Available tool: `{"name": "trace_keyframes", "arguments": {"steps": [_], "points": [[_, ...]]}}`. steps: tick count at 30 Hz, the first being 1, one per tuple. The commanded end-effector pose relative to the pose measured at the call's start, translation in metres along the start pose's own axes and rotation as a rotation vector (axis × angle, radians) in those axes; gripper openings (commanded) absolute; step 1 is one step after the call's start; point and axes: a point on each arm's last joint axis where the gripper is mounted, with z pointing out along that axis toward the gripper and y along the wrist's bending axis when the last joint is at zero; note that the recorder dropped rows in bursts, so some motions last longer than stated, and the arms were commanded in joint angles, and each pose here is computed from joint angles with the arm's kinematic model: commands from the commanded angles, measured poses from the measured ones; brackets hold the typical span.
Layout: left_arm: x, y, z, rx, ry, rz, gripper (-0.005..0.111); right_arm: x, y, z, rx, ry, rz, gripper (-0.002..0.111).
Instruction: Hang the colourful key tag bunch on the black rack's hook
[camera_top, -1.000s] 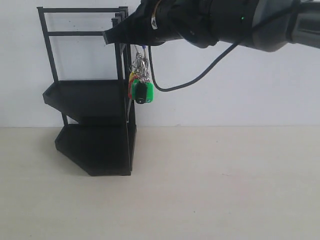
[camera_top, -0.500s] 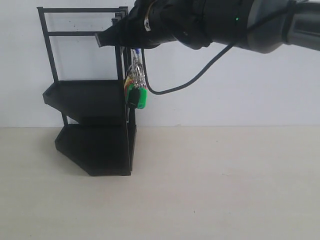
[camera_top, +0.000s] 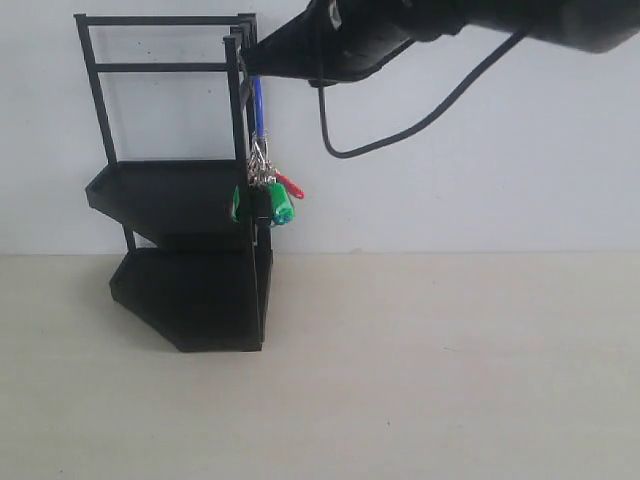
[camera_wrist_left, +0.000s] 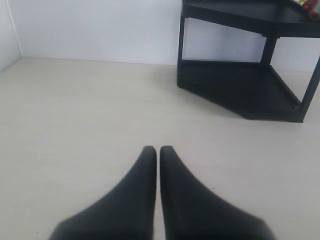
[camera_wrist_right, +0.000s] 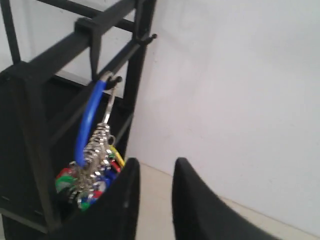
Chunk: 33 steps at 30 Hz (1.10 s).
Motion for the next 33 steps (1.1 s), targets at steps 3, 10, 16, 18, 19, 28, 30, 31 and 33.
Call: {"name": "trace_keyframes", "arguments": {"steps": [3,10,16,18,19,28,30,31,33], "points": [[-0.002,0.000,0.000,-0.003,-0.010,-0.002,0.004,-0.006,-0.016,-0.042,0.001,0.145,-0.017,0.000],[-0.002,0.000,0.000,-0.003,-0.010,-0.002,0.004,-0.012,-0.007,-0.102,-0.074,0.241,-0.061,0.000],[-0.002,0.000,0.000,-0.003,-0.010,-0.002,0.004,-0.024,0.019,-0.162,-0.203,0.151,-0.103,0.000],[-0.002,0.000,0.000,-0.003,-0.010,-0.002,0.004,-0.021,0.023,-0.176,-0.202,0.131,-0.105,0.000],[-0.002,0.000,0.000,-0.003,-0.010,-0.002,0.004,-0.018,0.024,-0.181,-0.190,0.126,-0.105,0.000],[-0.002,0.000,0.000,-0.003,-0.010,-0.002,0.004,0.102,0.002,-0.212,-0.232,-0.007,-0.059,0.000],[-0.002,0.000,0.000,-0.003,-0.010,-0.002,0.004,0.151,-0.002,-0.212,-0.286,0.012,-0.059,0.000],[-0.002,0.000,0.000,-0.003,-0.010,-0.002,0.004,0.178,-0.006,-0.212,-0.291,0.068,-0.062,0.000],[-0.002,0.000,0.000,-0.003,-0.010,-0.002,0.004,0.204,-0.011,-0.211,-0.280,0.119,-0.091,0.000]]}}
